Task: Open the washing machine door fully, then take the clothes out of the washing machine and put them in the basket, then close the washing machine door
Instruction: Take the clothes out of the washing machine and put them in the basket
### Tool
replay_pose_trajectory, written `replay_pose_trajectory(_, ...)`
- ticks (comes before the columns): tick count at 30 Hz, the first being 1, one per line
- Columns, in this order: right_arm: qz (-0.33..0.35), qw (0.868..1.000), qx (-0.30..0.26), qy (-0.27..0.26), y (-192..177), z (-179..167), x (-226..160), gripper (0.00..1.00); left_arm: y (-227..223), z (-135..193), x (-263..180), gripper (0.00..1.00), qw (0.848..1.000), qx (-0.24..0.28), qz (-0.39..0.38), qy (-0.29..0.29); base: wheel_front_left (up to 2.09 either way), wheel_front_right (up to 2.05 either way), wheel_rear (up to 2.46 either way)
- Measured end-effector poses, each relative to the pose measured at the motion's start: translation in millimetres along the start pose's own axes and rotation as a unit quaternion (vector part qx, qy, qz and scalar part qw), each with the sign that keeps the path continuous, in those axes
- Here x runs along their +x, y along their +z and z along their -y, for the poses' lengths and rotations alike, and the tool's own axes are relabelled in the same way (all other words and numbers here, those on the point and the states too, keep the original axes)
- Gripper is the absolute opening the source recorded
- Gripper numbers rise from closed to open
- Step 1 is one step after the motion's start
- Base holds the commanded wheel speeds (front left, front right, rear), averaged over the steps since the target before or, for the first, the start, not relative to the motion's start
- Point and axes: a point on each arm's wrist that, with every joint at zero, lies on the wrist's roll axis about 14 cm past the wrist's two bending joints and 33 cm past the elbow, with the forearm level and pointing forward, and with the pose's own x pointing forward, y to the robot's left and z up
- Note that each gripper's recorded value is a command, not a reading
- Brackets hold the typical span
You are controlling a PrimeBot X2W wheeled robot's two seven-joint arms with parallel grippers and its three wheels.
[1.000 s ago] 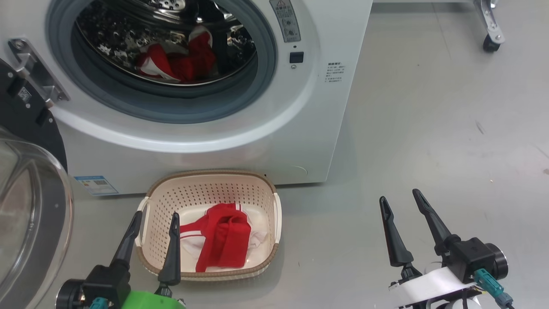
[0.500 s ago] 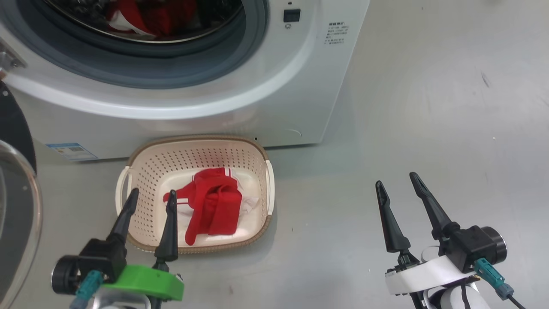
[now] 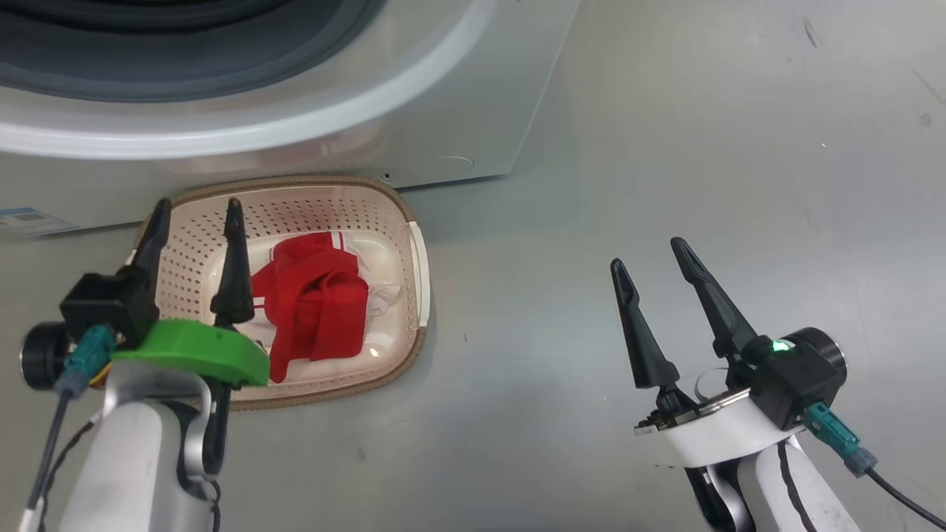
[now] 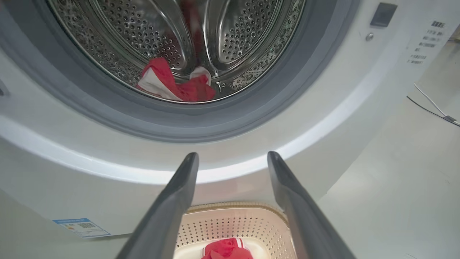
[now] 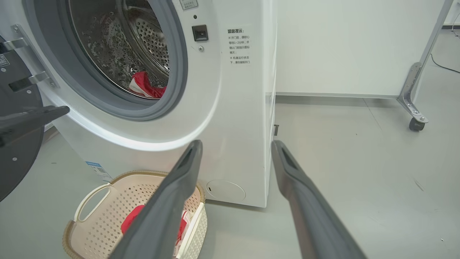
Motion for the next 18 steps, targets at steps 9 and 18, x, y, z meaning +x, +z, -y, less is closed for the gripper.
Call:
replay_pose_trajectory(9, 0.003, 0.999, 0.032, -0.012, -2.4, 10.9, 17.6, 1.00, -15.1, 9.5, 67.9, 1.00, 0.997, 0.030, -0.054, -0.046, 0.00, 0.00, 0.00)
replay_pose_trajectory(18, -0.003, 0.998, 0.044, -0.040, -11.2, 32.2, 31.7, 1.00, -31.9, 1.0, 132.9, 1.00, 0.988, 0.088, -0.114, -0.062, 0.00, 0.00, 0.00)
